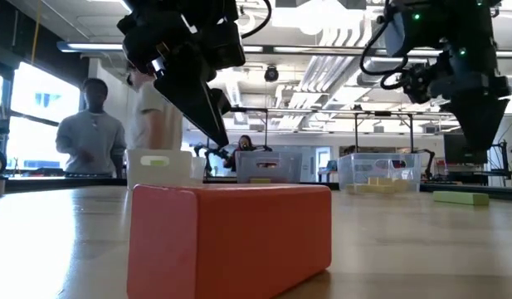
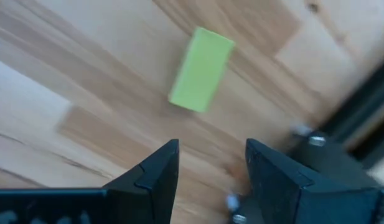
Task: Sort & place blocks by color
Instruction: Put the green block into the white bin
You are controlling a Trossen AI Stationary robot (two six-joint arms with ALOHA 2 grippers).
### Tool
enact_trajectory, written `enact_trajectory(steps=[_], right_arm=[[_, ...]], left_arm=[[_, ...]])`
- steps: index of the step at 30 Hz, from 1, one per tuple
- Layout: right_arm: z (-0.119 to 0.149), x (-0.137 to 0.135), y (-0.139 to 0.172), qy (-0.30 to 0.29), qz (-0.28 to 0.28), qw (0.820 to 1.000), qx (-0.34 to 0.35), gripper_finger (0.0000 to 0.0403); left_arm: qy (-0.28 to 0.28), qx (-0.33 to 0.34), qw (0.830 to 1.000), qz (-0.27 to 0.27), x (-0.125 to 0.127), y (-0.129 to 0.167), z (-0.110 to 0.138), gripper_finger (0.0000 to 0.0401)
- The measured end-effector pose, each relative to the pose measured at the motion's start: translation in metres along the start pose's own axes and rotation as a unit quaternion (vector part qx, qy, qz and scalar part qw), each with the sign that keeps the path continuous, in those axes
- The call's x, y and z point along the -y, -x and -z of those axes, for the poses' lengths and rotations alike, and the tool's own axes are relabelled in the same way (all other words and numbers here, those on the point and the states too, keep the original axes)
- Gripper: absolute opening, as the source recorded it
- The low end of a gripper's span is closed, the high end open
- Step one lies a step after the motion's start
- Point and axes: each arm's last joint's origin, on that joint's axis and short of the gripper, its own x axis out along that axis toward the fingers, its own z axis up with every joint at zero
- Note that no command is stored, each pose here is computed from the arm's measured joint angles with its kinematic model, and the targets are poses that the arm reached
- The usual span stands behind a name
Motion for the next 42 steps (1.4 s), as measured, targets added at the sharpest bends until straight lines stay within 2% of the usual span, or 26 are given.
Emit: enact_trajectory(steps=[4,10,18,31,36,42], right_arm=[[-0.001,-0.002,-0.008,-0.024,-0.046,0.998,0.022,0.0172],[-0.004,-0.006,-0.023,-0.042,-0.065,0.996,0.054,0.0172],[-0.004,-0.005,-0.029,-0.079,-0.047,0.993,0.068,0.0179],[-0.004,-0.004,-0.029,-0.152,-0.052,0.985,0.061,0.0181],[-0.005,-0.007,-0.034,-0.154,-0.046,0.986,0.042,0.0181],[-0.008,-0.013,-0.050,-0.142,-0.006,0.990,0.009,0.0181]], left_arm=[[0.000,0.000,1.000,0.000,0.000,0.000,0.000,0.0178],[-0.004,0.000,1.000,0.000,0.000,0.000,0.000,0.0178],[-0.008,-0.002,1.000,0.000,0.000,0.000,0.000,0.0178],[-0.008,-0.002,1.000,0.000,0.000,0.000,0.001,0.0178],[-0.008,-0.002,1.000,0.000,0.000,0.000,0.000,0.0178],[-0.008,-0.002,1.000,0.000,0.000,0.000,0.000,0.0178]])
